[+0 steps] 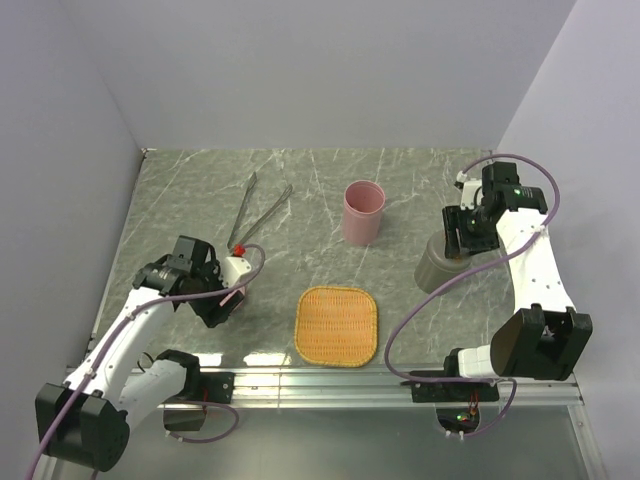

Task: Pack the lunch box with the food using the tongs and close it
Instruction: Put the lid back on the lunch box, then pick up the lid of the lunch box with the left arm

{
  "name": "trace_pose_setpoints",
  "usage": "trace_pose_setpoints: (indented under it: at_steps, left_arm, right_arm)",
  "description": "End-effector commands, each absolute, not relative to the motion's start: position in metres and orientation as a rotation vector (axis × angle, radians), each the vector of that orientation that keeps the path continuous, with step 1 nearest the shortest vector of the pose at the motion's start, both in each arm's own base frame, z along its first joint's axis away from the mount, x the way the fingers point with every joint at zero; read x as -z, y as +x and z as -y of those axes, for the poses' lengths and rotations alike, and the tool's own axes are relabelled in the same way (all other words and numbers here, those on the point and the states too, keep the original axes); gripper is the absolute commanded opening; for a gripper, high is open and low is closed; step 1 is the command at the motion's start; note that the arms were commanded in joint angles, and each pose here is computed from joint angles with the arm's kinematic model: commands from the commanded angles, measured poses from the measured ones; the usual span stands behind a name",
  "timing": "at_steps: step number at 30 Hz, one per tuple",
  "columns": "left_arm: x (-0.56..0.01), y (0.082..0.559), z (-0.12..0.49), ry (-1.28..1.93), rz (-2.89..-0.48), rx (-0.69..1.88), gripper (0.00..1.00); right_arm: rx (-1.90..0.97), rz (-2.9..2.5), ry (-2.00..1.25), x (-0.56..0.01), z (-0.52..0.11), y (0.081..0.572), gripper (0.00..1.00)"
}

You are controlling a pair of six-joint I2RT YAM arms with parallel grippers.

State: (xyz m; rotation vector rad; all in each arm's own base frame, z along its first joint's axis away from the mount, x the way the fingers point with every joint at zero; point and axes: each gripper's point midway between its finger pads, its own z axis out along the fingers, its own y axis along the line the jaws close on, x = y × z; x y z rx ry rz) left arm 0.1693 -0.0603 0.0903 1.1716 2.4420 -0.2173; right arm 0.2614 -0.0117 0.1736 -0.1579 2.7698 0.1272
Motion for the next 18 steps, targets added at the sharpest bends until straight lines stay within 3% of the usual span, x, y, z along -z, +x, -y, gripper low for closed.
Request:
trace_pose_setpoints:
  at_steps: [1, 2, 12, 18]
  left_arm:
    - [-0.087, 0.183, 0.067, 1.244, -2.328, 0.214, 0.70]
    - [-0.086, 0.184, 0.072, 1.253, -2.306, 0.247, 0.68]
    - [-0.058, 0.201, 0.086, 1.309, -2.266, 0.304, 0.58]
    - [-0.046, 0.209, 0.091, 1.310, -2.285, 0.316, 0.53]
  right_arm:
    - [-0.128, -2.819, -0.137, -0.181, 0.014, 0.246, 0.70]
    - [-0.139, -2.799, -0.138, -0.186, 0.012, 0.248, 0.75]
    - [-0.113, -2.488, -0.217, -0.248, 0.006, 0.264, 0.94]
    - [-0.149, -2.394, -0.247, -0.278, -0.003, 0.267, 0.96]
